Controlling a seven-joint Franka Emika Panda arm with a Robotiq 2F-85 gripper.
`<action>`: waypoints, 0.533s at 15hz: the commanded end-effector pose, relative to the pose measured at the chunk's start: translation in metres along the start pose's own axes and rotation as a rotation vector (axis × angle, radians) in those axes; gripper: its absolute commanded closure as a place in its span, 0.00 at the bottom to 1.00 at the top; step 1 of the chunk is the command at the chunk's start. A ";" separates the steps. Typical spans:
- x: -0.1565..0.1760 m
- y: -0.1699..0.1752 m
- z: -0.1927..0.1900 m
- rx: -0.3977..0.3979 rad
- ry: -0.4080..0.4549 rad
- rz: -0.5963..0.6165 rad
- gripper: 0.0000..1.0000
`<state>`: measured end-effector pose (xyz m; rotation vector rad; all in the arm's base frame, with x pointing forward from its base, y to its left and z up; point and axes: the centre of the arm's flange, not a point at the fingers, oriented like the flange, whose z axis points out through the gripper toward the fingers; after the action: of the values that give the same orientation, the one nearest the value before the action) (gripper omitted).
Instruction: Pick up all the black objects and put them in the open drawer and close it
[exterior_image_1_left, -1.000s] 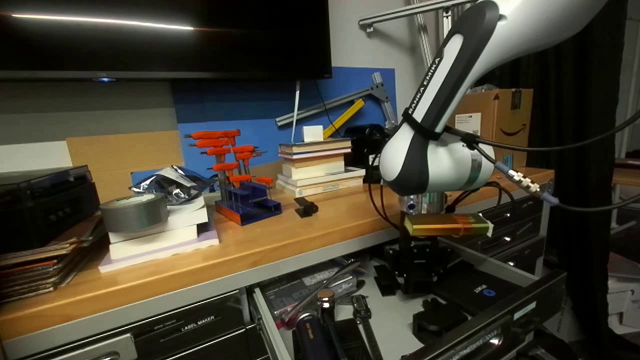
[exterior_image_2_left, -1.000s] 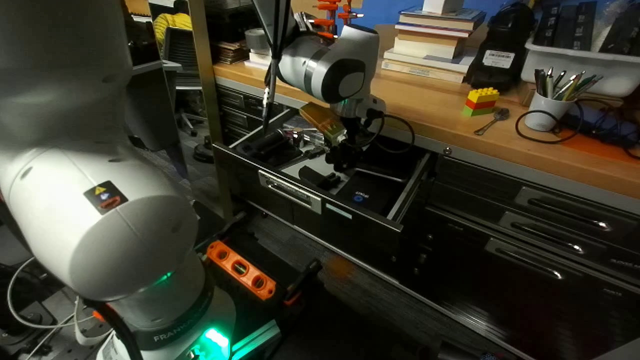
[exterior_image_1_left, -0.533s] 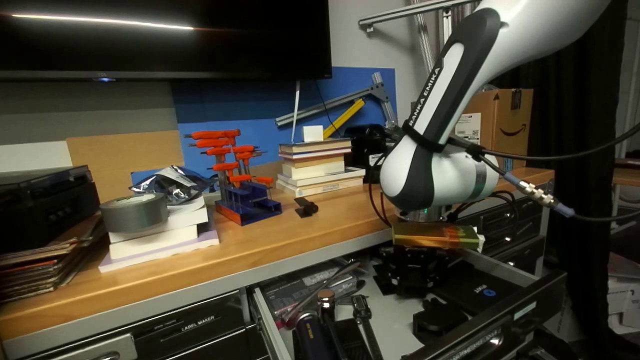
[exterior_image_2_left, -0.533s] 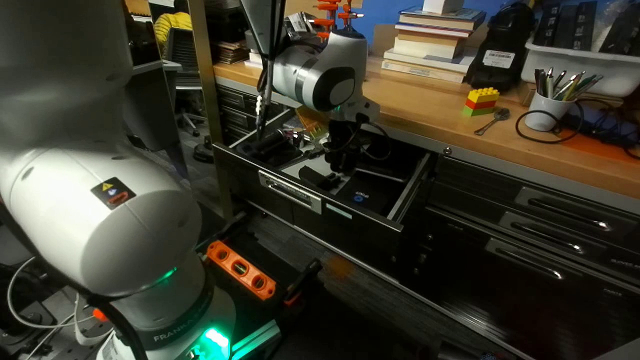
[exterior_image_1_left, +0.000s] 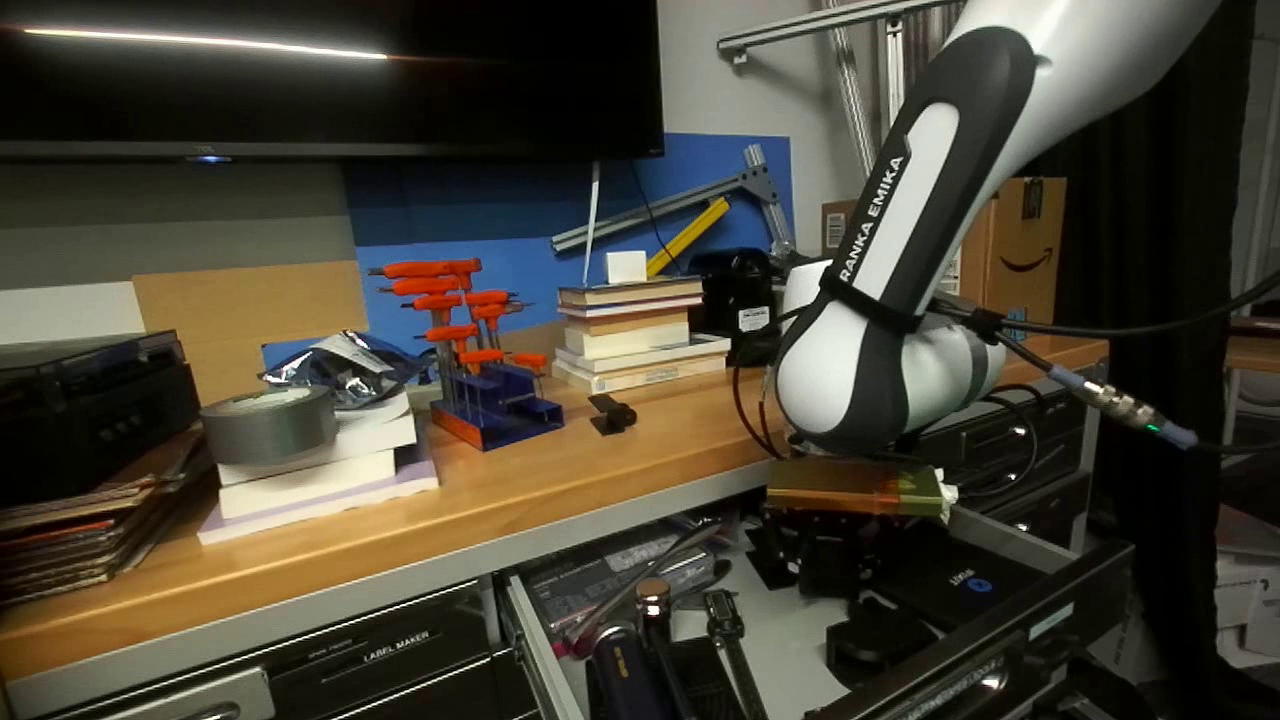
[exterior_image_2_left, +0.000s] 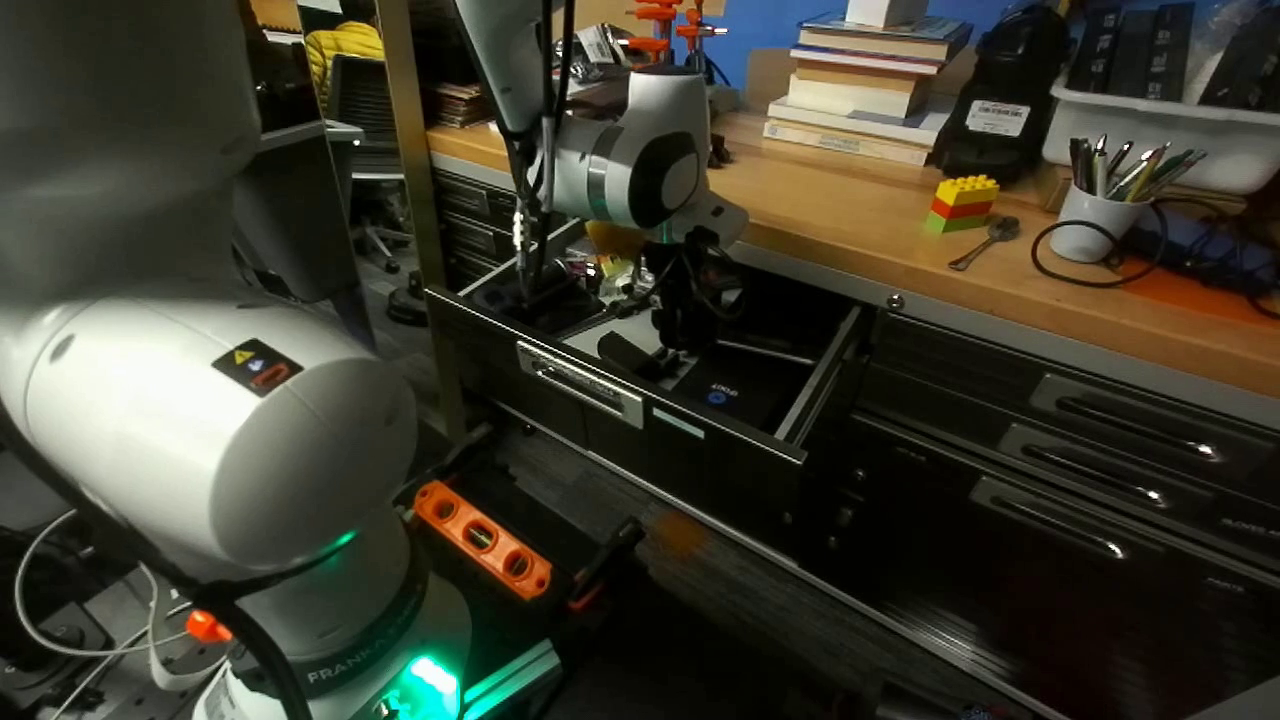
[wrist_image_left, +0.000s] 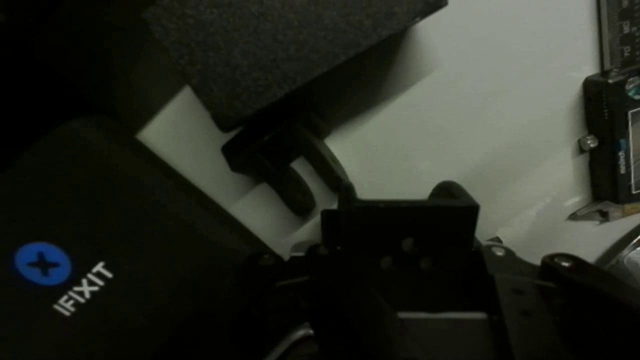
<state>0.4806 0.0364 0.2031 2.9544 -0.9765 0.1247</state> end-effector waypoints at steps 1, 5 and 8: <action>-0.003 0.001 -0.005 -0.019 0.024 0.036 0.24; 0.002 -0.004 -0.016 0.001 0.024 0.016 0.00; 0.008 -0.011 -0.041 0.034 0.047 -0.013 0.00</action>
<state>0.4850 0.0393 0.2119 2.9423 -1.0009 0.1582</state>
